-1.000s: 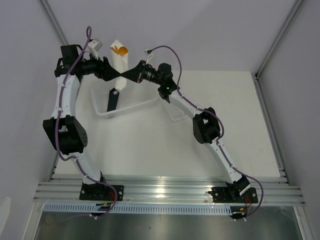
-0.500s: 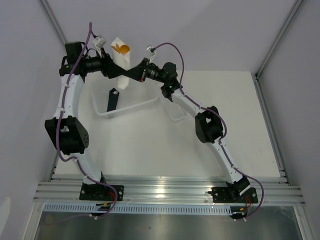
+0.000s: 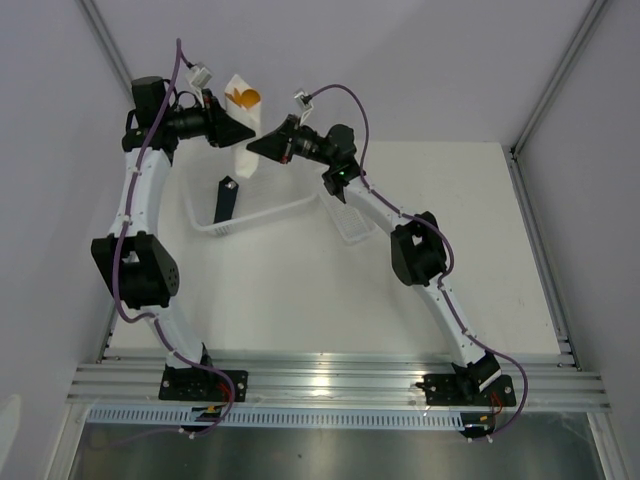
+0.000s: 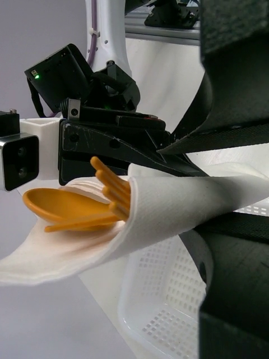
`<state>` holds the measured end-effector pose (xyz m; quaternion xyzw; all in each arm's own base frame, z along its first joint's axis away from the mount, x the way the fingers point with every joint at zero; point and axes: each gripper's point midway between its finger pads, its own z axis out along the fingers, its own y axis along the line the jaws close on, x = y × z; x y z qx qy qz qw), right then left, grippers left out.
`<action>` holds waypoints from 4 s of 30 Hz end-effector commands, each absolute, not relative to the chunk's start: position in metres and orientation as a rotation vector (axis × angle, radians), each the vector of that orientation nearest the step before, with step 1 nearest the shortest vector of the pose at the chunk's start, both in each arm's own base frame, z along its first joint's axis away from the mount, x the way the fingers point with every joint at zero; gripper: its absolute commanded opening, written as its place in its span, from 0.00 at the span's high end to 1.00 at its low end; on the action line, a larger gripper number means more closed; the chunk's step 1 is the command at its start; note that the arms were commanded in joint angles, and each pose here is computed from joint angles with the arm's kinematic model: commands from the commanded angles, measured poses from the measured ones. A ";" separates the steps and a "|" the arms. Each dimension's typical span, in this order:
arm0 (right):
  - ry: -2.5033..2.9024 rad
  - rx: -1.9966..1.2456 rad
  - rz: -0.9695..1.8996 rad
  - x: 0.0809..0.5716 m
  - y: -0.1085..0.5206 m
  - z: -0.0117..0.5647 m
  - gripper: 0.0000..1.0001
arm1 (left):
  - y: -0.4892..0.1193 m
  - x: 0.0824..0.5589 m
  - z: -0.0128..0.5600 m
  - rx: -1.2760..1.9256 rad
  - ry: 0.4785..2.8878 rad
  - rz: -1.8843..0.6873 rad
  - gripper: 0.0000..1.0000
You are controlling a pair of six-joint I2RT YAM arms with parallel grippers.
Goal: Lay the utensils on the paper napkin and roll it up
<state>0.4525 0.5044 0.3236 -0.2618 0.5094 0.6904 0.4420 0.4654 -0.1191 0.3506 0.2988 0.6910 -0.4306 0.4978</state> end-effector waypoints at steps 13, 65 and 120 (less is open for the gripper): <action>1.106 -0.716 1.717 0.432 0.492 0.374 1.00 | -0.139 0.460 0.366 0.745 1.626 -1.121 0.95; 1.556 -0.430 1.348 0.520 0.428 0.307 0.38 | -0.077 0.533 0.215 0.305 2.130 -0.791 0.99; 1.853 -0.063 1.030 0.595 0.411 0.190 0.51 | -0.073 0.508 0.049 0.022 2.736 -0.733 0.66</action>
